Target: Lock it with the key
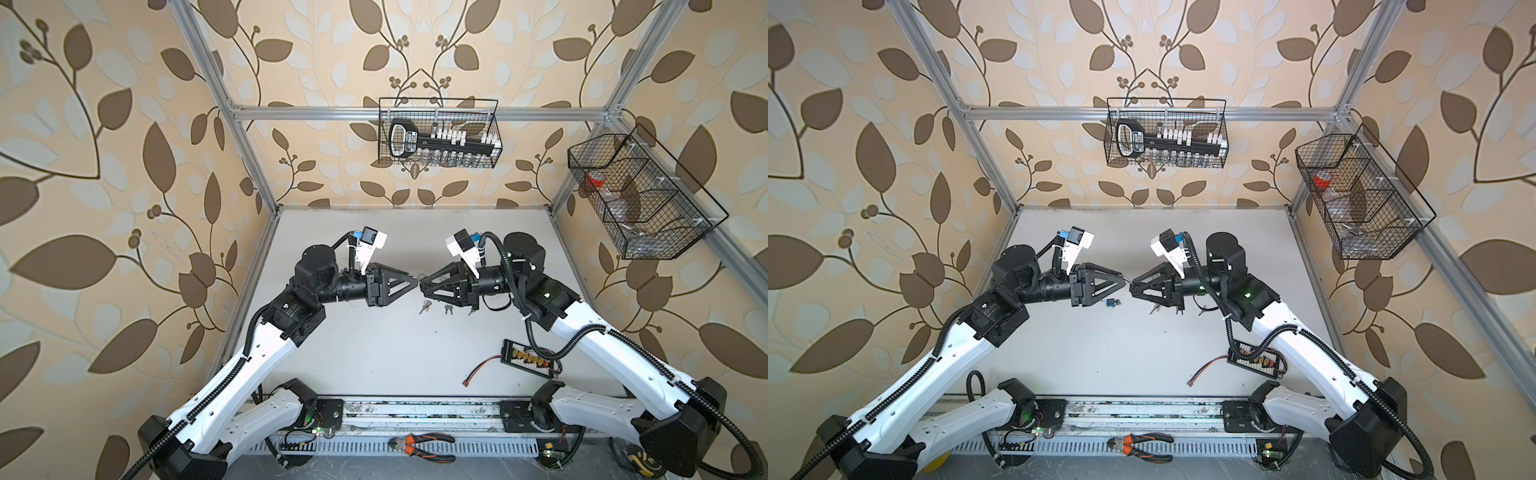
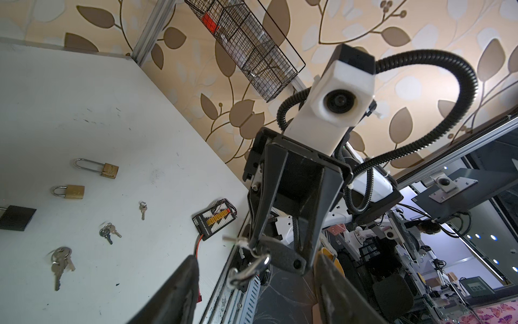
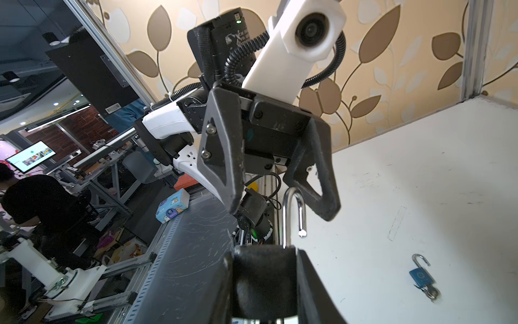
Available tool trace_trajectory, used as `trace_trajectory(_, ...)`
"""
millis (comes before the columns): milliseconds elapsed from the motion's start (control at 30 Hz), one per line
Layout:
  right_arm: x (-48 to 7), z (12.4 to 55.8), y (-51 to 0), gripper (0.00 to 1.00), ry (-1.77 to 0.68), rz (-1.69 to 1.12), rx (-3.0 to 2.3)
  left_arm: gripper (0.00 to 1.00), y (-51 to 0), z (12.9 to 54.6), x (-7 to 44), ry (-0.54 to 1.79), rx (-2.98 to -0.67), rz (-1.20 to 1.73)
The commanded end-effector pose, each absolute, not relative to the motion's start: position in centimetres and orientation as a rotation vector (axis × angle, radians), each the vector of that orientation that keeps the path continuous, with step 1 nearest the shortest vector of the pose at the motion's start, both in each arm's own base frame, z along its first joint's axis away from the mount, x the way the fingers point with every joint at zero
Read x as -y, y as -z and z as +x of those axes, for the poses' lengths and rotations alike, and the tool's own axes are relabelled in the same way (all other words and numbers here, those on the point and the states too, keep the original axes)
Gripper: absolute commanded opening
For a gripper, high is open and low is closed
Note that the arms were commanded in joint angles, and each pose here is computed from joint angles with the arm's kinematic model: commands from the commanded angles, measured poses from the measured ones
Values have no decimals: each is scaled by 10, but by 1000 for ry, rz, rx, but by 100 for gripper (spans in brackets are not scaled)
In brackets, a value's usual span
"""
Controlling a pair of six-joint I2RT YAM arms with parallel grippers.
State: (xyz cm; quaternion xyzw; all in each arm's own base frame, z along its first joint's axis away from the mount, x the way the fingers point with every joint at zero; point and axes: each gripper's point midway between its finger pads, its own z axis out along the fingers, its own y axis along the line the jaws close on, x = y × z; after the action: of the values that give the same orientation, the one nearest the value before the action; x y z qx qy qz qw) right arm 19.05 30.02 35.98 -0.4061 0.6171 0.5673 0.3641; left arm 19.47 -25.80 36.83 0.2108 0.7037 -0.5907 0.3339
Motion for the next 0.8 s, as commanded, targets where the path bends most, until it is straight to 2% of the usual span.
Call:
trace_trajectory(0,-300,179,-373,0,-1523,-1094,-1521,64,-399,186,256,1530,-1716,608)
trace_trajectory(167,-307,179,-365,0,-1577,-1111,-1554,54,-402,183,258,1558,-1703,625)
trace_trajectory(367,-306,194,-363,0,-1498,-1038,-1589,37,-401,180,256,1551,-1704,625)
trace_trajectory(767,-301,195,-367,0,-1479,-1017,-1581,21,-398,184,256,1535,-1718,607)
